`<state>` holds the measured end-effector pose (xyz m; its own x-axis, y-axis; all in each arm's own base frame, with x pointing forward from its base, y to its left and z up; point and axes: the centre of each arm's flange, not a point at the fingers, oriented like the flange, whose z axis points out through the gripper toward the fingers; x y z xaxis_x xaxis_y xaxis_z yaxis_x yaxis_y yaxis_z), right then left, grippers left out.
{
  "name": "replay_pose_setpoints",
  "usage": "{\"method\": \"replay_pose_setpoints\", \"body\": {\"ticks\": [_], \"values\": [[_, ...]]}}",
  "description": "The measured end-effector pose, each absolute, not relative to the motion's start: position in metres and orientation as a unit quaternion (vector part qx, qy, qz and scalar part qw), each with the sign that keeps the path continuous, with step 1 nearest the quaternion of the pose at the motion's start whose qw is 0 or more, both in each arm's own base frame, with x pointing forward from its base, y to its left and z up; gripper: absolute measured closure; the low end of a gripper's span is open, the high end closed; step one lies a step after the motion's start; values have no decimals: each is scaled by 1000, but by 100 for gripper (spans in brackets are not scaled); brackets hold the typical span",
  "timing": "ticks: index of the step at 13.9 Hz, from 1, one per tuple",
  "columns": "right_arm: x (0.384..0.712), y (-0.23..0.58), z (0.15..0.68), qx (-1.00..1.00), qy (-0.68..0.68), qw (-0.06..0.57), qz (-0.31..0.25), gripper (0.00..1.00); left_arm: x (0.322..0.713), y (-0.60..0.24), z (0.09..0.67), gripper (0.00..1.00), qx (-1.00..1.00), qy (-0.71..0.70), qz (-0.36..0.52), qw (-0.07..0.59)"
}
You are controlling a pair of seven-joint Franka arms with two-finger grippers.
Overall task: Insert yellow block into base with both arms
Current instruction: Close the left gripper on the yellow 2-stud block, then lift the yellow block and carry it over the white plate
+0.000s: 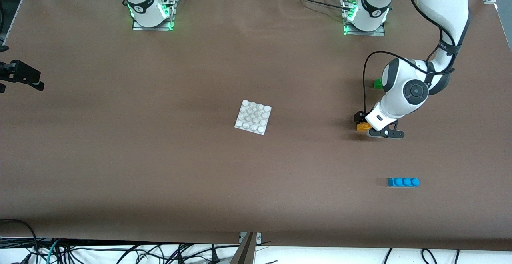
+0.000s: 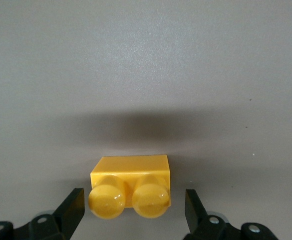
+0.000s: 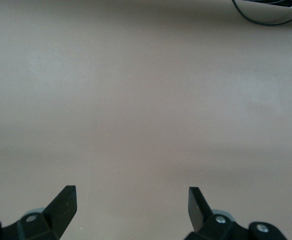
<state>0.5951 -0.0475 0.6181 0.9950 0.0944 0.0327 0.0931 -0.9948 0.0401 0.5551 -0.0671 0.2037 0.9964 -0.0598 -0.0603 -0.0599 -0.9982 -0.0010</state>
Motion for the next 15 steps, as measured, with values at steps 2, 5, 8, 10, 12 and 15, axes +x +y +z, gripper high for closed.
{"method": "replay_pose_setpoints", "body": {"ticks": [2,5,8,10,12,15], "values": [[595,-48,618,999,47,19,17,0,555,-67,204,16,-999,28,30,1],[595,-49,618,999,46,20,17,0,556,-67,207,37,-999,26,27,2],[595,-51,618,999,44,20,17,0,555,-67,206,37,-999,25,29,2],[595,-52,618,999,43,20,17,0,556,-69,211,37,-999,26,28,2],[595,-53,618,999,42,20,17,0,555,-88,234,37,-998,44,34,3],[595,-53,618,999,42,20,17,0,539,-188,298,37,-994,105,21,-23]]}}
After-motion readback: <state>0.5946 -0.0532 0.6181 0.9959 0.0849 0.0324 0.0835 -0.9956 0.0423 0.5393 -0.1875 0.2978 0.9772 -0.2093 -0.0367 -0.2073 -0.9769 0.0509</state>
